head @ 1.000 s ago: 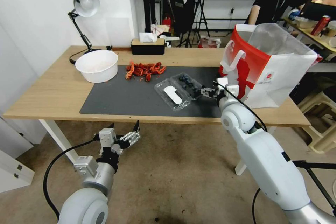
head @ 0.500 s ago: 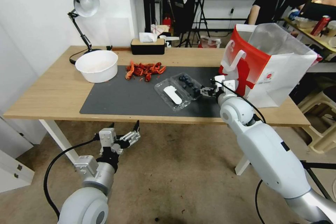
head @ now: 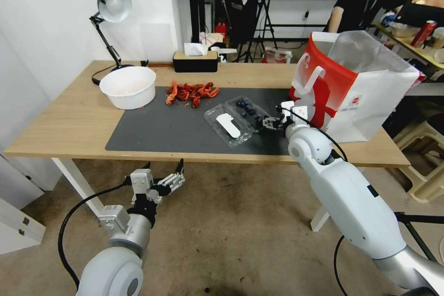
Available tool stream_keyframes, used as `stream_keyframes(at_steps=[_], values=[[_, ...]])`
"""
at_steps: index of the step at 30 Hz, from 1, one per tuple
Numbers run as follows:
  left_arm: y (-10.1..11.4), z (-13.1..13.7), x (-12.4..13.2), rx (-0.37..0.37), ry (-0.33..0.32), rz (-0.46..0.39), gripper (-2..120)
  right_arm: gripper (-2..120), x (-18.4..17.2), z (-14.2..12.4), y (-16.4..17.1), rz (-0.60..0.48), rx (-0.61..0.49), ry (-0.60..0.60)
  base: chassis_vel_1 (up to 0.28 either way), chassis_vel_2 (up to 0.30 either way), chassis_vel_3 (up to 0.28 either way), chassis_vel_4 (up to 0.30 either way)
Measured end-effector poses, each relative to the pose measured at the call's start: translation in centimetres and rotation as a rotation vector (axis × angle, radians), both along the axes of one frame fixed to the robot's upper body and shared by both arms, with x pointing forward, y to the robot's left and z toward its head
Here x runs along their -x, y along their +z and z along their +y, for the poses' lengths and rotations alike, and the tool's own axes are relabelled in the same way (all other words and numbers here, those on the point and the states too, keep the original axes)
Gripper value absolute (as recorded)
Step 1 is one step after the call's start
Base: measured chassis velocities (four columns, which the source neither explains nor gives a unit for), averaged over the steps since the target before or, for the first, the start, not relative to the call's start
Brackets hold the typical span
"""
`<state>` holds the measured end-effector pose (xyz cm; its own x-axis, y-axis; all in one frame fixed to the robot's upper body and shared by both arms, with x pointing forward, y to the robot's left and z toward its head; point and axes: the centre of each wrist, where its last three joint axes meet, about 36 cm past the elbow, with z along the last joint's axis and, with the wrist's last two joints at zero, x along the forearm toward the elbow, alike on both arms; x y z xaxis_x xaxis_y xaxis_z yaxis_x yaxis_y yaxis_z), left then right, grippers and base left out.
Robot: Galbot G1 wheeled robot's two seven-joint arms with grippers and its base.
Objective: Close the takeout container lid, then place the container into the takeout bag.
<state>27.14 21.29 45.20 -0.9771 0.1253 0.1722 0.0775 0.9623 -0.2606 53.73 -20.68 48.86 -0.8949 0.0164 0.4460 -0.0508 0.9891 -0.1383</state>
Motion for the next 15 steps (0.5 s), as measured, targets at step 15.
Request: stream_keyframes(at_steps=[15], values=[[0.14,-0.08,0.04,0.006,-0.001,-0.009,100,100,0.60,-0.14,0.05,0.022,-0.008,-0.028,0.000,0.000,0.000,0.000]])
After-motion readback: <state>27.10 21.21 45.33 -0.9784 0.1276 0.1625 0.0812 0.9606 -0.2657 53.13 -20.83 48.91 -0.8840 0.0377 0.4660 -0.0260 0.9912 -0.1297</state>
